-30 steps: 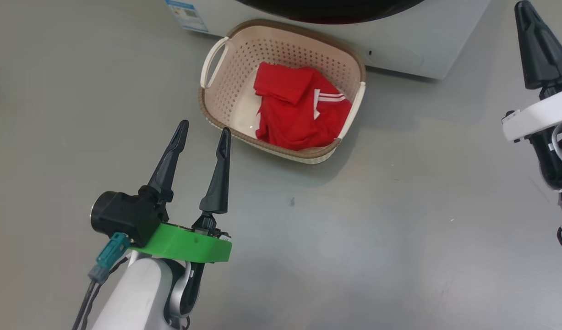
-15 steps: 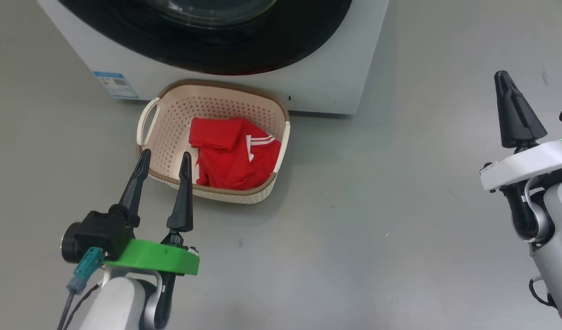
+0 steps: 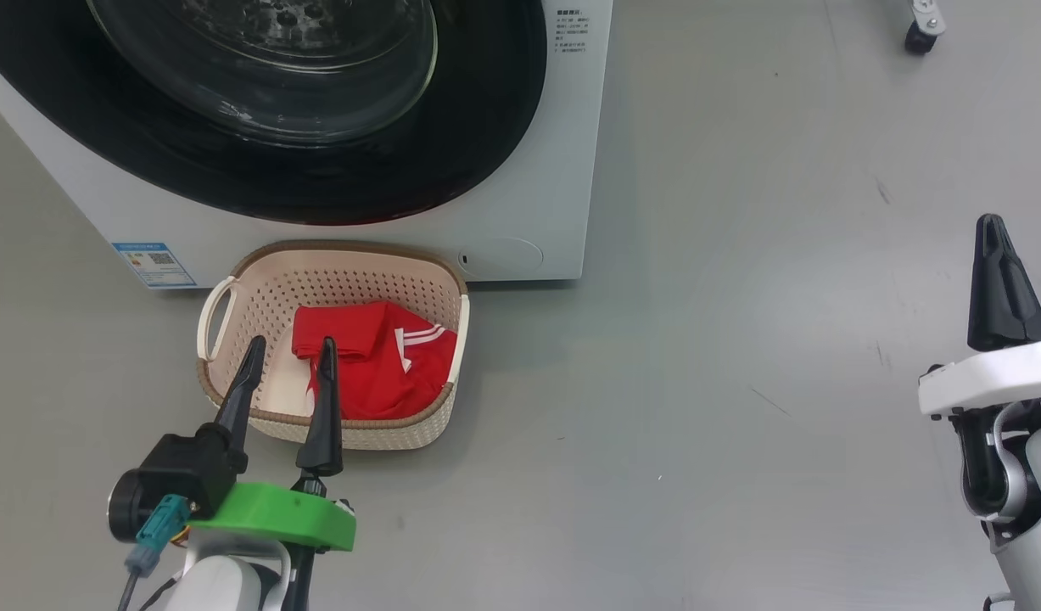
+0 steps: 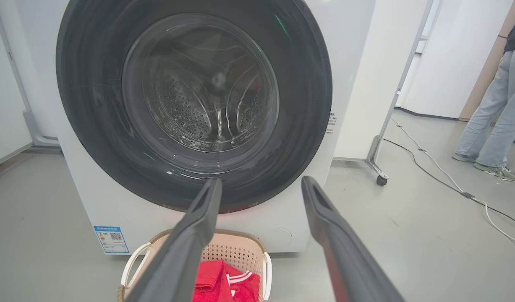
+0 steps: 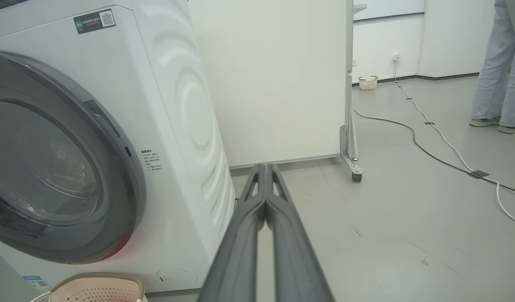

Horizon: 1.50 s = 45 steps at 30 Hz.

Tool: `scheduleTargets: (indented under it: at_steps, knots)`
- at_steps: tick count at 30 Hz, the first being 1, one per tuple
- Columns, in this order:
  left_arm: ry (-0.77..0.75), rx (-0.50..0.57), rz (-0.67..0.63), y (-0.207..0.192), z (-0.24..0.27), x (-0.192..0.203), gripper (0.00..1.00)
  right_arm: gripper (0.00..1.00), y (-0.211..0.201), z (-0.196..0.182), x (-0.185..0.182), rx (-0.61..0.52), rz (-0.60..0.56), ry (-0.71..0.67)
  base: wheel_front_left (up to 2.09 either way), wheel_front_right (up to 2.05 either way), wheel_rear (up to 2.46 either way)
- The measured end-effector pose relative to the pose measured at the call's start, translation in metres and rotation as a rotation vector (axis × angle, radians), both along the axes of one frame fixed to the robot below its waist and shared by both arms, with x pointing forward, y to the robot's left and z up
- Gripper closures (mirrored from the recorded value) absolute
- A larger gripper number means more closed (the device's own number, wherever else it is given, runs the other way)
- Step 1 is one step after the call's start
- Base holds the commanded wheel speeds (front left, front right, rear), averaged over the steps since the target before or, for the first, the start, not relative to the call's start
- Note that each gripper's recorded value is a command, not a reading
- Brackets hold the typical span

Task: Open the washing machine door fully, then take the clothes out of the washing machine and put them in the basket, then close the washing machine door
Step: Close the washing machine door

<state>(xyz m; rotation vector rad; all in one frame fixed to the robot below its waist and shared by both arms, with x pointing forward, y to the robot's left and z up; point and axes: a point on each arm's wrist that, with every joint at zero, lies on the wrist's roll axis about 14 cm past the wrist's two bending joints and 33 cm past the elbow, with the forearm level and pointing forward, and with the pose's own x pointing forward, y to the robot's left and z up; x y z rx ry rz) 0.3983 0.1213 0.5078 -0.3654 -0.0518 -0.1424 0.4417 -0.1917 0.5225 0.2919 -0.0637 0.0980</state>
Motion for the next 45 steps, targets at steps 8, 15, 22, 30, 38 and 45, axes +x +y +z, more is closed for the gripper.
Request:
scheduleTargets:
  at_steps: [8, 15, 22, 30, 38, 45]
  knots:
    - [-0.035, -0.011, 0.021, 0.005, 0.012, -0.001, 0.00, 1.00, -0.006, -0.005, -0.022, 0.009, -0.028, 0.013, 0.00, 0.00, 0.00]
    - [-0.041, -0.004, 0.046, 0.012, 0.014, -0.006, 0.00, 0.00, 0.003, -0.013, -0.037, -0.008, -0.002, 0.030, 0.00, 0.00, 0.00]
    - [-0.042, -0.004, 0.075, 0.021, 0.015, -0.009, 0.00, 0.00, 0.011, -0.012, -0.044, -0.011, 0.020, 0.019, 0.00, 0.00, 0.00]
    - [-0.037, -0.005, 0.086, 0.024, 0.013, -0.012, 0.00, 0.00, 0.015, -0.002, -0.045, -0.023, 0.030, -0.016, 0.00, 0.00, 0.00]
    - [-0.023, -0.003, 0.089, 0.025, 0.009, -0.014, 0.00, 0.00, 0.017, -0.001, -0.050, -0.015, 0.032, -0.022, 0.00, 0.00, 0.00]
    - [-0.009, -0.004, 0.090, 0.025, 0.004, -0.018, 0.00, 0.00, 0.017, -0.002, -0.055, 0.001, 0.023, -0.021, 0.00, 0.00, 0.00]
